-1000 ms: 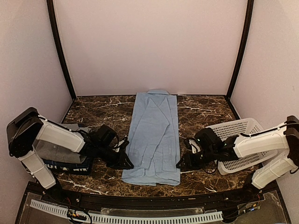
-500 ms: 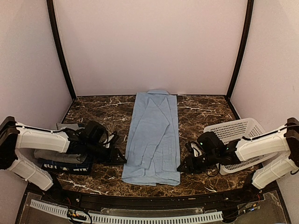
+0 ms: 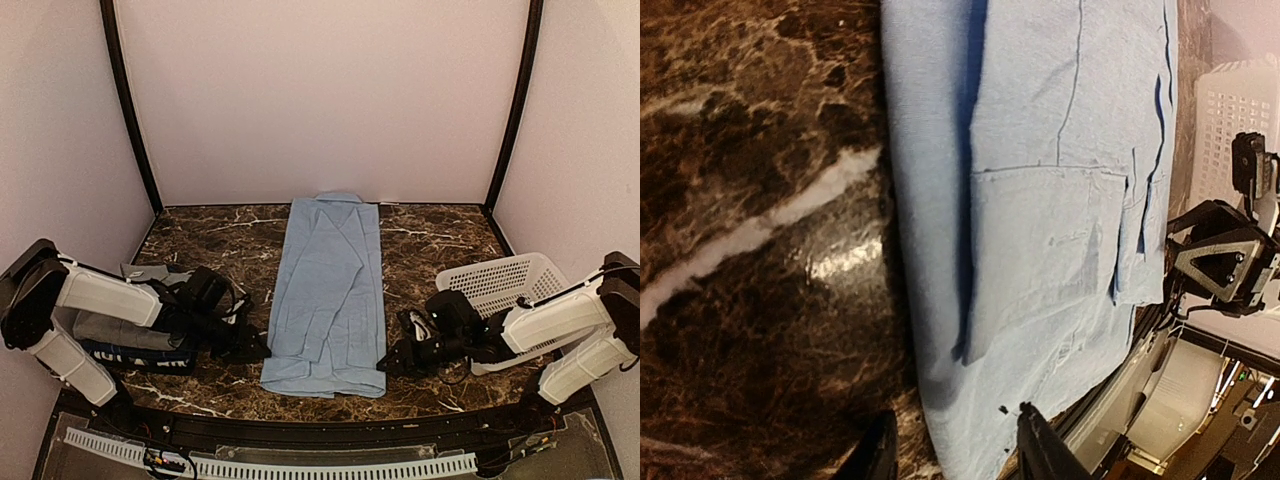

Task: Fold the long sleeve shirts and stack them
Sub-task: Pick up the rectangle-folded shirt from the center of the board.

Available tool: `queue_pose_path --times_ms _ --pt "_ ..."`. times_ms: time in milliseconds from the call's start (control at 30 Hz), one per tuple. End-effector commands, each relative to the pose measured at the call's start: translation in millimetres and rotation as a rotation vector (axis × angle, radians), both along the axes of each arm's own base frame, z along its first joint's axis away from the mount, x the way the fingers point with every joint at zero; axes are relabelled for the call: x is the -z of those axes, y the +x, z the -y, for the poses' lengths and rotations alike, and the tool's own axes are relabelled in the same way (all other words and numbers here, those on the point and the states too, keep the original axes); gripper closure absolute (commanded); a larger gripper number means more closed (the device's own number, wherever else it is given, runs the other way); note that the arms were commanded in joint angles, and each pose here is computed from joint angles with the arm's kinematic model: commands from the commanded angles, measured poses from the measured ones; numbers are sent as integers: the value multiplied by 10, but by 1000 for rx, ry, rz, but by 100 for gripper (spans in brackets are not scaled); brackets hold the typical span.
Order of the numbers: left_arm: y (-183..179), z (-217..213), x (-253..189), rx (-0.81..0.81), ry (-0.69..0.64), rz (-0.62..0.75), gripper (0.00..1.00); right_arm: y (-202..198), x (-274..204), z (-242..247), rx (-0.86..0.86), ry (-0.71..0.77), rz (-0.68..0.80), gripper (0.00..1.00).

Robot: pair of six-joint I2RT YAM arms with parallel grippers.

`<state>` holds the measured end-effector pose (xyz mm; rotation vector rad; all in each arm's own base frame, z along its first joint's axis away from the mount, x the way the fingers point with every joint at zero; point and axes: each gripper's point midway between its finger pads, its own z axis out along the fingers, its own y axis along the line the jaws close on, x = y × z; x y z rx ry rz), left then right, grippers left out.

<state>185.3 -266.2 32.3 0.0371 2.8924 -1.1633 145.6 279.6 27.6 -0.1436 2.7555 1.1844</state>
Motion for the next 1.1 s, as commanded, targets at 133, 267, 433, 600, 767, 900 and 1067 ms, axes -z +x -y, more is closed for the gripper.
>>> queue_pose_path --times_ms 133,267,433,600,767,900,1067 --pt "-92 110 136 -34 0 -65 66 -50 20 -80 -9 54 -16 67" --pt "-73 137 163 -50 2 -65 68 -48 45 -80 -6 58 -15 68" --pt "-74 180 142 -52 -8 -66 75 -7 16 -119 11 88 -6 69" --pt "-106 216 112 -45 -30 -70 82 46 -9 -148 25 100 11 71" --pt "-147 232 89 -37 -38 -68 89 73 -34 -190 23 119 21 74" --pt "-188 225 50 -31 -46 -60 93 42 -25 -189 5 116 16 85" --pt "-252 193 -47 -22 -63 -39 96 -29 -47 -153 -25 106 20 100"
